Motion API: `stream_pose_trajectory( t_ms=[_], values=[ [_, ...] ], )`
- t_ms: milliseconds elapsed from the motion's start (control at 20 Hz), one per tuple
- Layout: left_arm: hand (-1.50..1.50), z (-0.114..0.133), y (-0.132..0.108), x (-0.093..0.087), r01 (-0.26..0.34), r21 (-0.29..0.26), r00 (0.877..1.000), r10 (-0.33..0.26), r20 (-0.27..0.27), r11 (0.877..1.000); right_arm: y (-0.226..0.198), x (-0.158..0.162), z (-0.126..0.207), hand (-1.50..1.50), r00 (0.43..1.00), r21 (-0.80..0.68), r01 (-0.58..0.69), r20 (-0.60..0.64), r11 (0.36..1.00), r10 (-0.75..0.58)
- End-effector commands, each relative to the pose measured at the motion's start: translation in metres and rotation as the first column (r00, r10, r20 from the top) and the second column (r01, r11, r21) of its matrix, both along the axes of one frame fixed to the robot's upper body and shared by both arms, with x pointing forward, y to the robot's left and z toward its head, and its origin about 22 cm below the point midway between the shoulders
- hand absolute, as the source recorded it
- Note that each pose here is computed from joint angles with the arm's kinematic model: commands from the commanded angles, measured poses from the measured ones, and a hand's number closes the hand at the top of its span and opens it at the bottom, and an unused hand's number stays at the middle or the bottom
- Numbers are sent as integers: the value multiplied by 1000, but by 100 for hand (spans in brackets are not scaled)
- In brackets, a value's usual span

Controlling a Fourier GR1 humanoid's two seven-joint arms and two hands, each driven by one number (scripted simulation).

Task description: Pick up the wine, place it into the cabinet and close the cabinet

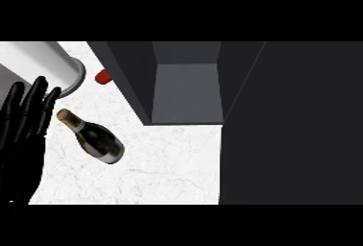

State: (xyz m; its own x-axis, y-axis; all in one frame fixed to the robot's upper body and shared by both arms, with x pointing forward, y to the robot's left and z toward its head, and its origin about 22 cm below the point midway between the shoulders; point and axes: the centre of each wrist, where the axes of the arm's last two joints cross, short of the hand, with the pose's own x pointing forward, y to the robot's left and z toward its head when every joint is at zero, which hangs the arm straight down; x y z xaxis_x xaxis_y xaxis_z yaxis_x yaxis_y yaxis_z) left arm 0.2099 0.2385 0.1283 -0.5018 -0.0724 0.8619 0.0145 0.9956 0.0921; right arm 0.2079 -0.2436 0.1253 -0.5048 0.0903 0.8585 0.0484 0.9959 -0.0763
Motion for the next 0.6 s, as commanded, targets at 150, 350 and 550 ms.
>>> stream_pose_trajectory(
  t_ms=[150,350,550],
  values=[
    [-150,23,-8,45,292,-43,950,-295,-105,955,10,-19,-2,-150,999,3,-51,5,999,51],
    [-150,-6,-32,54,454,-251,812,-513,-279,855,33,-23,-5,-150,920,2,-381,-101,925,379],
    [-150,38,-29,67,493,-288,761,-567,-314,821,30,-60,10,-150,904,34,-411,-114,911,412]
  ],
)
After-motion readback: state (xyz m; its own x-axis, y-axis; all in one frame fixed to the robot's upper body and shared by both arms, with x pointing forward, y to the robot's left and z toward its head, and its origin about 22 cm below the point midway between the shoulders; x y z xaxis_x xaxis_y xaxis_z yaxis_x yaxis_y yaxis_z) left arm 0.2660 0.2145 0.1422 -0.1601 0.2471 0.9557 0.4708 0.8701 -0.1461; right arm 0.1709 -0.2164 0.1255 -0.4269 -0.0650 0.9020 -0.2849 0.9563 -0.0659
